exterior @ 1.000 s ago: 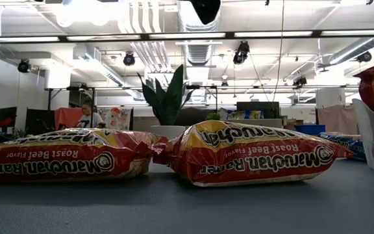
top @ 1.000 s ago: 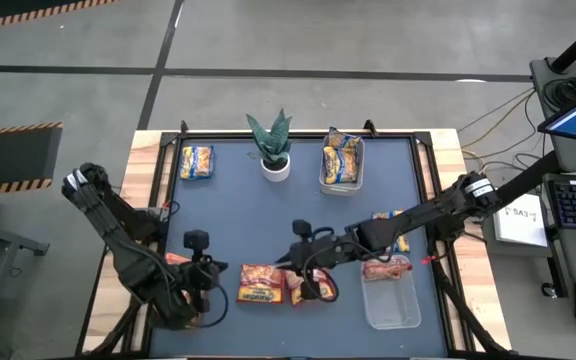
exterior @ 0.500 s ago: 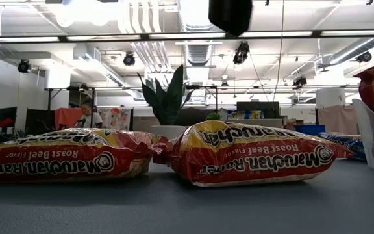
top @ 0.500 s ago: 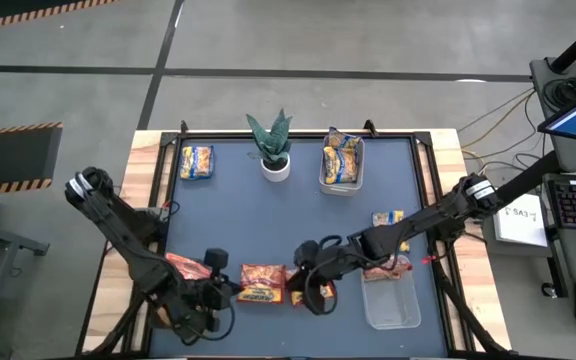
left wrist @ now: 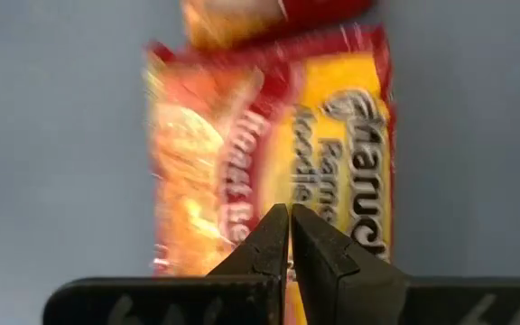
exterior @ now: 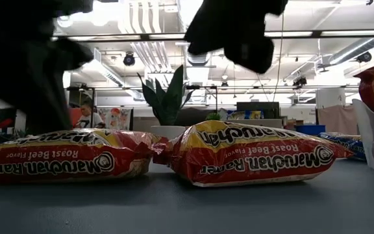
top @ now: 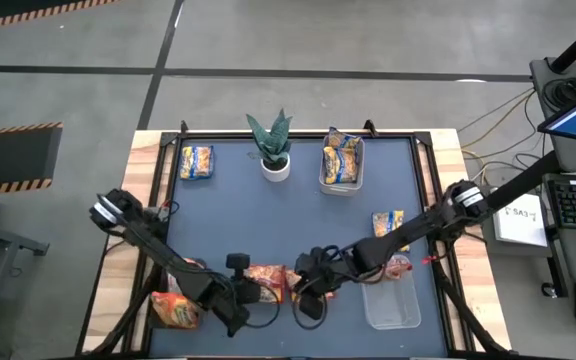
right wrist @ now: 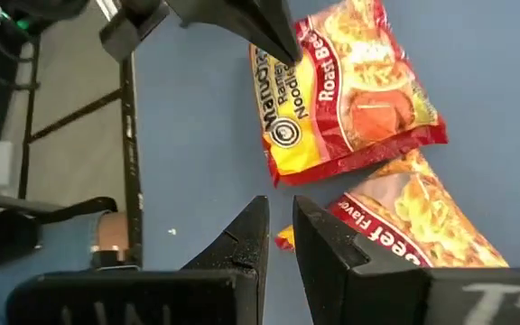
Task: Sort Maruchan noodles
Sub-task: Put the left red instant noodle pack into the transparent bin
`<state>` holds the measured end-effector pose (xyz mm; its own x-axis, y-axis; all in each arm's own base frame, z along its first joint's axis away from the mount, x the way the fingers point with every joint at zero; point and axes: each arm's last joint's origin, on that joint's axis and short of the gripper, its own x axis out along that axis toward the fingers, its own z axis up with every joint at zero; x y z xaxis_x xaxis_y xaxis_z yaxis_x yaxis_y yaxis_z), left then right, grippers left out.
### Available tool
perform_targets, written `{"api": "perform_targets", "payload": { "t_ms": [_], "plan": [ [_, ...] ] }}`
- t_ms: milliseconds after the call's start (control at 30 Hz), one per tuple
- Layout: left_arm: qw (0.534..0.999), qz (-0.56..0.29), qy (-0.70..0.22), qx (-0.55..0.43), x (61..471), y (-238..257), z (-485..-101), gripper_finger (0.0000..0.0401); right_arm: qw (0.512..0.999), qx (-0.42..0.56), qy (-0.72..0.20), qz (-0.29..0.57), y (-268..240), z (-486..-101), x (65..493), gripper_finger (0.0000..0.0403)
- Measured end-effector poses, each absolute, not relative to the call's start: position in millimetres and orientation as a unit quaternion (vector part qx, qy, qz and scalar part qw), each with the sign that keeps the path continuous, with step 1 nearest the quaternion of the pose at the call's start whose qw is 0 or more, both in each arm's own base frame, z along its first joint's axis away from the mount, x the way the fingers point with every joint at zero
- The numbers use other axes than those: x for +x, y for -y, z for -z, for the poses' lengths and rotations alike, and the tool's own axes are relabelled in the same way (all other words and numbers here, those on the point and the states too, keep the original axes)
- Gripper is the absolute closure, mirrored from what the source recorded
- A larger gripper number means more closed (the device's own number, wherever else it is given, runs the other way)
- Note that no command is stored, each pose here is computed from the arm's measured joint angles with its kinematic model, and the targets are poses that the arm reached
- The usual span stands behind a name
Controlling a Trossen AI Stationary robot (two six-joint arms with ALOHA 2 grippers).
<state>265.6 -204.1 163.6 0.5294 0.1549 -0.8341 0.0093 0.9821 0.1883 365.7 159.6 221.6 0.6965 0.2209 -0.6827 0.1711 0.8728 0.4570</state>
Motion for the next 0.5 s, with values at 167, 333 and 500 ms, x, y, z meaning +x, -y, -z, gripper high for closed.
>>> {"api": "perform_targets", "payload": {
  "t_ms": [167, 333, 500],
  "plan": [
    [0.864, -0.049, -0.497, 0.054, 271.2, 202.9, -155.2, 0.0401, 0.888, 0.225, -0.401, 0.009, -151.2, -204.9, 373.6, 0.036],
    [0.88, -0.133, -0.456, 0.003, 279.1, 194.1, -156.1, 0.0401, 0.889, 0.196, -0.415, 0.015, -140.4, -198.0, 377.3, 0.036],
    [0.883, -0.194, -0.426, -0.033, 287.3, 181.3, -157.2, 0.0401, 0.89, 0.171, -0.422, 0.015, -132.5, -198.8, 377.3, 0.036]
  ]
}}
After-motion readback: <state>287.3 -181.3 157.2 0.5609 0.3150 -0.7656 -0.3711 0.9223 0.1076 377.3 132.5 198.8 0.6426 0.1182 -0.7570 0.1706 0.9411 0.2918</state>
